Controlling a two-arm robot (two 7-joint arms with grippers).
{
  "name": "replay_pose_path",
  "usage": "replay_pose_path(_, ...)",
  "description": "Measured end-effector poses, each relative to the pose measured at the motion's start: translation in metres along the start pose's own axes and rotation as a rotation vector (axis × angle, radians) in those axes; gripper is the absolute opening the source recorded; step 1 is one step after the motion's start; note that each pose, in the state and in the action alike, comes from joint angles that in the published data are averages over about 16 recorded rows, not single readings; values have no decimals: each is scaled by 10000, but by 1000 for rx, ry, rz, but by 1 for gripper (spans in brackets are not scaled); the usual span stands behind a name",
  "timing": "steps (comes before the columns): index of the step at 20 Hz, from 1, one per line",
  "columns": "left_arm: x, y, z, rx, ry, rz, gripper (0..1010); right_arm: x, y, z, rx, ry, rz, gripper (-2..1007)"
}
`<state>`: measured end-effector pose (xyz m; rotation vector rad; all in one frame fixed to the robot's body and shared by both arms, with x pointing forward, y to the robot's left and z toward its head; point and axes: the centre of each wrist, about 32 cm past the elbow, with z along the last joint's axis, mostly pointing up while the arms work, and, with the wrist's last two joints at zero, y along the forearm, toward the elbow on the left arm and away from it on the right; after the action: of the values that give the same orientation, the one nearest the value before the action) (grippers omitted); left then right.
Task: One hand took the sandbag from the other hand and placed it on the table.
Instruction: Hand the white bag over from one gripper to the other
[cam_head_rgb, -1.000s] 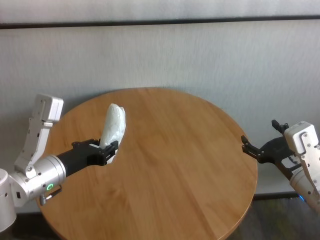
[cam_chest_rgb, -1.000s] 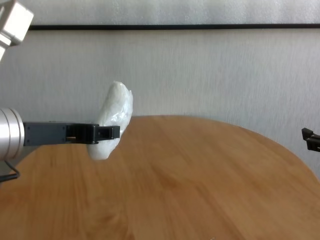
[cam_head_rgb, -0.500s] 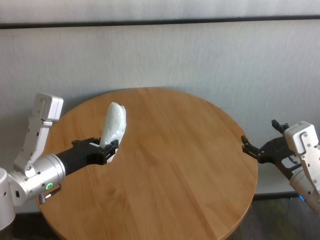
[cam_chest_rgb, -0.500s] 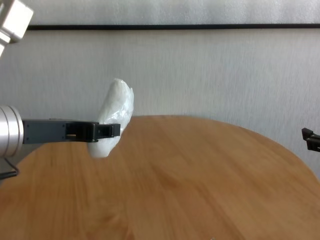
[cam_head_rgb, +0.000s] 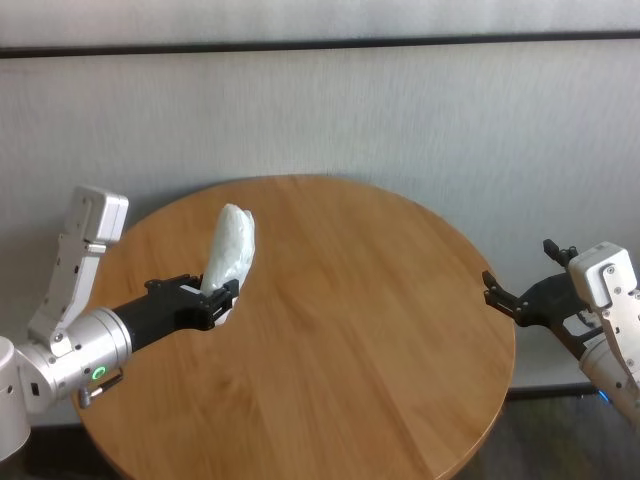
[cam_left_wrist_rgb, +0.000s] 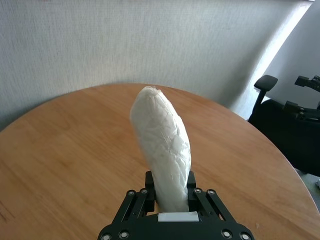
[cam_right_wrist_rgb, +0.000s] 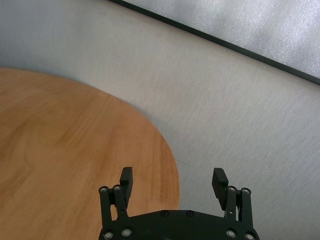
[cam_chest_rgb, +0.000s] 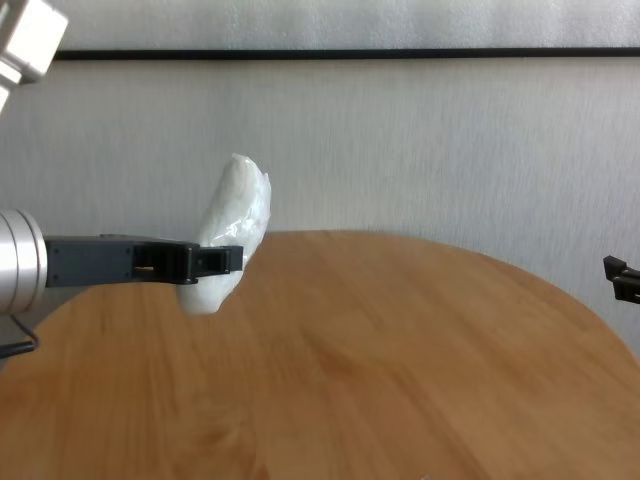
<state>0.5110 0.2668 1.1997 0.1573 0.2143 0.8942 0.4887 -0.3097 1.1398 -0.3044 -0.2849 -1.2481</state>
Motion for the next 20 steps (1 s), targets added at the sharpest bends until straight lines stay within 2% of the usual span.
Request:
replay_pose_path(12,-23,-13,23,-2,-41,-32,360,0,0,0,0,0,0,1001)
replay_pose_path(20,-66,-52,54,-7,-59,-57,360,0,0,0,0,0,0,1001)
